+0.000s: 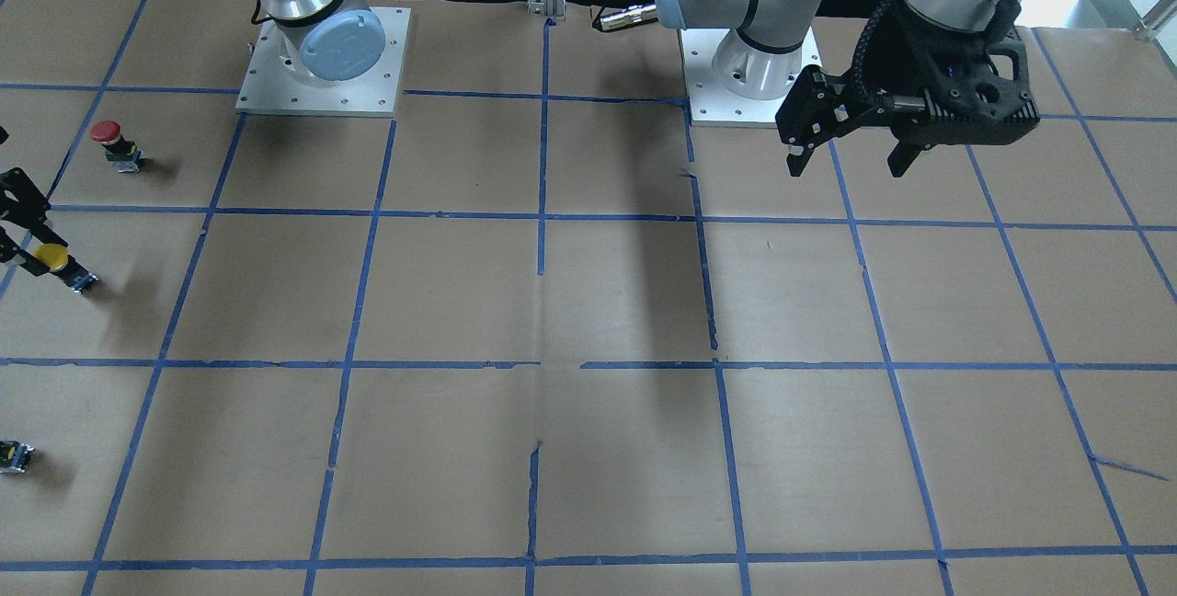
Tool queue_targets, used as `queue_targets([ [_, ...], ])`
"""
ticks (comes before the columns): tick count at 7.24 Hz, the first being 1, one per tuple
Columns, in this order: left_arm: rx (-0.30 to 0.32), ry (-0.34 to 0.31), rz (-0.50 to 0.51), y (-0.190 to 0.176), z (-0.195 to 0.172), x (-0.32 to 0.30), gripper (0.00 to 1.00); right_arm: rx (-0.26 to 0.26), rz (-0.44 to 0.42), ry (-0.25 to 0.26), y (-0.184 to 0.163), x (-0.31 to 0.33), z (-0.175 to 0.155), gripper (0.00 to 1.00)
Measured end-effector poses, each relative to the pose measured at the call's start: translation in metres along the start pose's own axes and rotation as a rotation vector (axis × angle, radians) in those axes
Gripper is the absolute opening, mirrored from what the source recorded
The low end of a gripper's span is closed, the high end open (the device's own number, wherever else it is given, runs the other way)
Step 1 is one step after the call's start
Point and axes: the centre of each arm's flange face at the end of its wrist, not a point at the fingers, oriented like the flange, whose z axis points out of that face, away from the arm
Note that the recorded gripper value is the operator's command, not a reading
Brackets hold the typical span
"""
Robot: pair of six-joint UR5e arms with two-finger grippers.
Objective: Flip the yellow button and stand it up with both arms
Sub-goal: 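Set the button upright on the table with the right gripper, then open the right gripper and lift it off the standing button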
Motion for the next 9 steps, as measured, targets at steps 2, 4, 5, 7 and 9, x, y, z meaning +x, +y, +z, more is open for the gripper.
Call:
queue_targets([
  [2, -0.001, 0.002, 0.003, 0.0, 0.001, 0.0, 1.0, 0.013, -0.018, -0.006, 0.001, -0.002, 0.004, 1.0],
  [4, -0.002, 0.002, 0.005, 0.0, 0.001, 0.001, 1.0, 0.02, -0.003, -0.011, 0.0, -0.002, 0.003, 1.0],
  [5, -0.002, 0.002, 0.006, 0.0, 0.001, 0.002, 1.0, 0.013, 0.041, -0.011, -0.003, -0.001, -0.002, 1.0],
  [7, -0.003, 0.002, 0.008, 0.0, 0.002, 0.003, 1.0, -0.04, 0.204, 0.013, -0.023, 0.005, -0.029, 1.0],
  [9, -0.002, 0.001, 0.008, 0.0, 0.001, 0.003, 1.0, -0.148, 0.402, 0.081, -0.071, 0.013, -0.08, 1.0],
])
